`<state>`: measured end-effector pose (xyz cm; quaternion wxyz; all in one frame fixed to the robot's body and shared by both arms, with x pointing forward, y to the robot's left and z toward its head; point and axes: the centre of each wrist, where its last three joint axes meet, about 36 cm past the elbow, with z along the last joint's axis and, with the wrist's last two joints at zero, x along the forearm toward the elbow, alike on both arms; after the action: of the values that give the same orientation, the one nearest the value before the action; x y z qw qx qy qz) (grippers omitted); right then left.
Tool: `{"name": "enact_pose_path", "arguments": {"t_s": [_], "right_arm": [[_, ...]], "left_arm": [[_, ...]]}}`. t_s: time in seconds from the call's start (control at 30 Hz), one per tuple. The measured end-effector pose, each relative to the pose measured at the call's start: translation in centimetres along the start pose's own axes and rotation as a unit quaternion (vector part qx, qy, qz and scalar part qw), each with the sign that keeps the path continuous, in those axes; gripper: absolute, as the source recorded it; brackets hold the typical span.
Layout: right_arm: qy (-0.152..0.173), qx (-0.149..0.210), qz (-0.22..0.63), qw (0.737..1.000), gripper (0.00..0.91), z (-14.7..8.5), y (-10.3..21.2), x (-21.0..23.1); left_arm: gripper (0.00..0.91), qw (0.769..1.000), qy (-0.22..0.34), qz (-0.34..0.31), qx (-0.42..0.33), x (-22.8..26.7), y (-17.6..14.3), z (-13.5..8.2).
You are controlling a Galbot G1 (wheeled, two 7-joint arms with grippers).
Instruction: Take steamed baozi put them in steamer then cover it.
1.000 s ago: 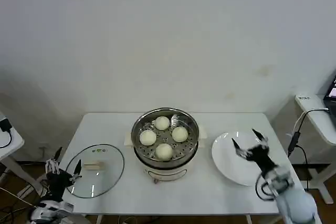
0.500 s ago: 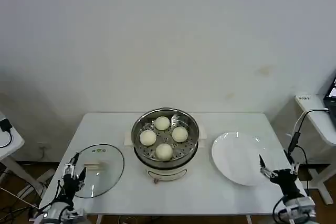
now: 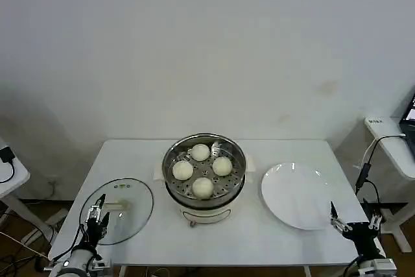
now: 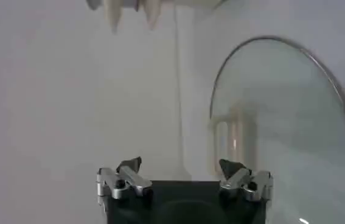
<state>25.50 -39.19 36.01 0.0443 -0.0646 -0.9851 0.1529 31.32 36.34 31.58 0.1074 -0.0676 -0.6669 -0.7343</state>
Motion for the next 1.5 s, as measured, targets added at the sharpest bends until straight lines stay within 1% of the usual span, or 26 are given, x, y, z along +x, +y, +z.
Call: {"name": "enact_pose_path", "arguments": {"t_s": [0.3,0.63,0.87,1.17,1.2,1.23,1.27,1.5], "right_arm": [[0.008,0.009,0.007,1.0,0.907,0.5,-0.1,0.9],[0.019,0.005,0.009,1.0,0.907,1.2,0.2,1.3],[0.022,0.005,0.012,1.0,0.907,1.4,0.2,1.5],[0.025,0.006,0.013,1.0,0.907,1.5,0.3,1.6],[0.025,0.006,0.013,1.0,0.907,1.5,0.3,1.6],[0.025,0.006,0.013,1.0,0.907,1.5,0.3,1.6],[0.025,0.006,0.013,1.0,0.907,1.5,0.3,1.6],[0.025,0.008,0.013,1.0,0.907,1.6,0.2,1.7]], "left_arm": [[0.907,1.0,0.002,0.001,-0.01,-1.6,-0.2,-0.4],[0.907,1.0,0.003,-0.002,-0.013,-3.4,-0.1,-0.7],[0.907,1.0,0.008,-0.002,-0.013,-4.9,-0.1,-0.4],[0.907,1.0,0.013,-0.002,-0.007,-6.7,-0.3,-0.7],[0.584,1.0,0.014,-0.002,-0.006,-6.9,-0.3,-0.7],[0.202,1.0,0.015,-0.003,-0.006,-7.1,-0.3,-0.7],[0.0,1.0,0.016,-0.003,-0.006,-7.2,-0.3,-0.7],[0.0,1.0,0.02,0.001,-0.005,-7.7,-0.8,-0.6]]}}
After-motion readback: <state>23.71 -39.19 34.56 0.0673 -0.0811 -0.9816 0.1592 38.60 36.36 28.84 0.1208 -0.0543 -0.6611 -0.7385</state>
